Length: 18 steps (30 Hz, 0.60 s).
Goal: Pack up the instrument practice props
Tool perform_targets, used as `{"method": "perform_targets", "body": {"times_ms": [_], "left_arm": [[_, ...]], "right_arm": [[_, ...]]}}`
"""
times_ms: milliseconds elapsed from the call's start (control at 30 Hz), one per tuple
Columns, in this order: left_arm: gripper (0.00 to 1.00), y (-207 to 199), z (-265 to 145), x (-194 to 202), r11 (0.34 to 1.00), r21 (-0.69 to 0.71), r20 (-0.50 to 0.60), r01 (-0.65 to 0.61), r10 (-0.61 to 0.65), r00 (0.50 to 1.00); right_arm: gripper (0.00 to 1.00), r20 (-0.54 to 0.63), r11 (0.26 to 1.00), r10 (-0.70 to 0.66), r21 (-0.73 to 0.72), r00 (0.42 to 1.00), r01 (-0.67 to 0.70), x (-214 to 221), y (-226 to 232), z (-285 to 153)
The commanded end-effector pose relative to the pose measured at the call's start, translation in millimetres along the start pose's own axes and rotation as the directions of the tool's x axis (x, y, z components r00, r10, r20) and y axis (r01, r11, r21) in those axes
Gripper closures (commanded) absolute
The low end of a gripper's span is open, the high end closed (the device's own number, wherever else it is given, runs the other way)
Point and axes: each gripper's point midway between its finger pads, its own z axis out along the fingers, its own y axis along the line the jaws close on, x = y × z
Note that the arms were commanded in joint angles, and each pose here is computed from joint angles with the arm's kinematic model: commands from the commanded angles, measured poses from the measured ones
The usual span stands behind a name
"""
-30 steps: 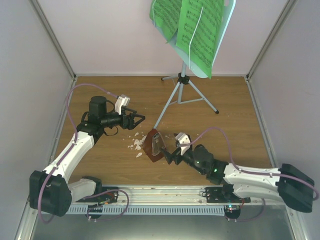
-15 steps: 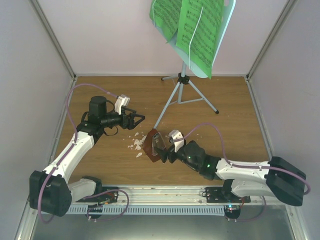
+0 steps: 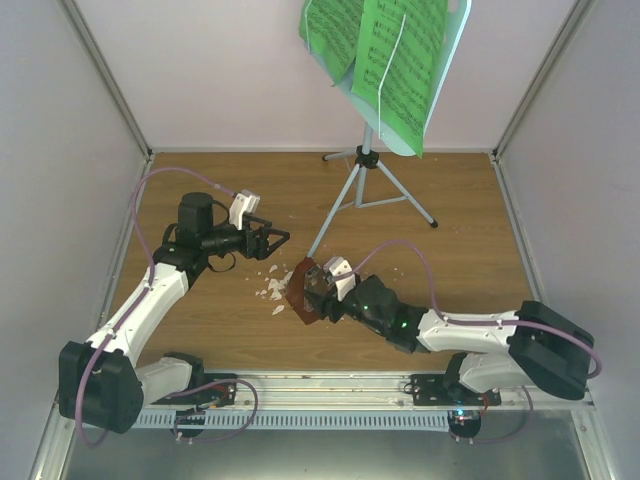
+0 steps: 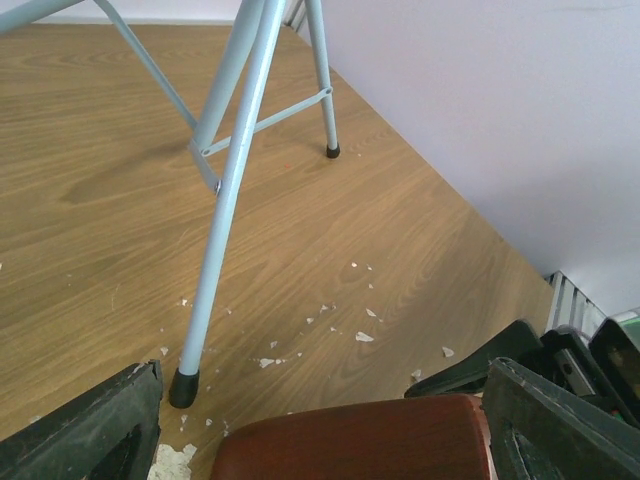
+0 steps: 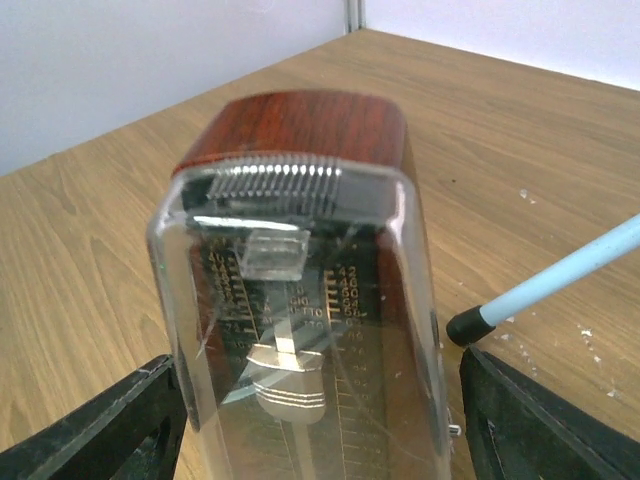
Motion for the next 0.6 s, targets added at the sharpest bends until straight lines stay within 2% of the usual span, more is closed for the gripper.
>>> {"method": "perform_targets", "body": {"times_ms": [0,267,567], "left_arm": [[0.12,-5,-6,-11,0.999,-0.001,0.040,-0.045,0.045,0.998],[0.12,-5,-6,-11,0.999,0.002,0.042,-0.045,0.045,0.998],[0.12,-5,-6,-11,0.999,0.003,0.040,-0.044,0.044,0.998]], "right_arm": [[0.24,0.042,1.000,-0.010,-0.008,0.999,0.010,-14,2,7],[0.22,0.036,1.000,-0.017,0.006,0.999,0.017,-10,-1,6],[0.34,0.058,1.000,-0.007,0.002,0.998,0.007,-10,-2,-2]]}}
